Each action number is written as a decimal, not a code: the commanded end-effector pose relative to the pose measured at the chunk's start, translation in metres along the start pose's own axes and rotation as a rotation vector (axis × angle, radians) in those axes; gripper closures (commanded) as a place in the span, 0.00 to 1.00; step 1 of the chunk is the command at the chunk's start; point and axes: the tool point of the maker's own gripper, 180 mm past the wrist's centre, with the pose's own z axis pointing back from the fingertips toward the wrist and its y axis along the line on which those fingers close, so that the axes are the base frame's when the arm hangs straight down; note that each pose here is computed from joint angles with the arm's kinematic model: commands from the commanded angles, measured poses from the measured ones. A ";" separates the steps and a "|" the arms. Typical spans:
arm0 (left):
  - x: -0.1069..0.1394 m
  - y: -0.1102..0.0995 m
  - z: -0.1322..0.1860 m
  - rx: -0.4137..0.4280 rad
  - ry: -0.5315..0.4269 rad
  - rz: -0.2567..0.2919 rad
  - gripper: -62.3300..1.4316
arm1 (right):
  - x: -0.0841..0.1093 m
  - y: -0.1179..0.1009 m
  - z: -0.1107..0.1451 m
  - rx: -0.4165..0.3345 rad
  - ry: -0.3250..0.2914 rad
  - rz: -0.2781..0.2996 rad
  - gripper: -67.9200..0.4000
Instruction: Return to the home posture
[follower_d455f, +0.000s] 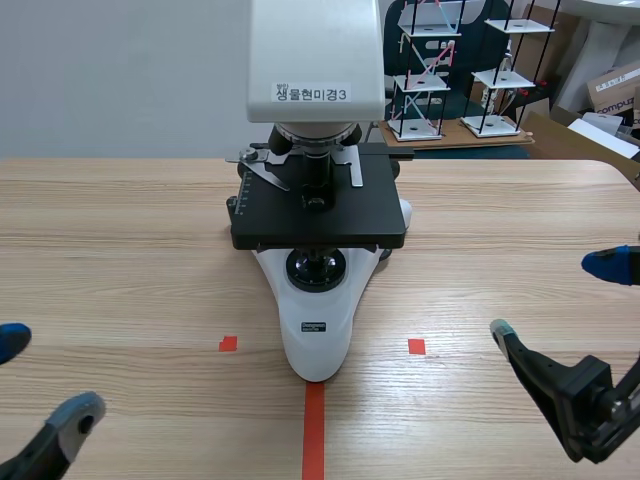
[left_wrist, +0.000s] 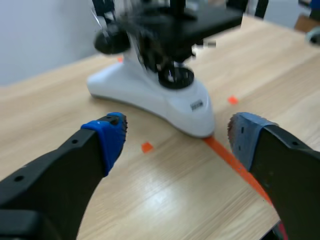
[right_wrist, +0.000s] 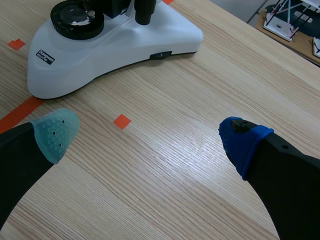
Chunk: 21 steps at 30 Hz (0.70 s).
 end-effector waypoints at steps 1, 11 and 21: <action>0.018 0.005 -0.001 0.031 -0.051 -0.015 0.22 | 0.012 -0.003 0.000 -0.003 -0.037 0.009 0.09; 0.033 0.021 0.004 0.136 -0.069 -0.065 0.02 | 0.011 -0.003 0.000 -0.003 -0.036 0.009 0.09; 0.033 0.021 0.003 0.136 -0.069 -0.065 0.02 | 0.011 -0.003 0.000 -0.003 -0.036 0.009 0.09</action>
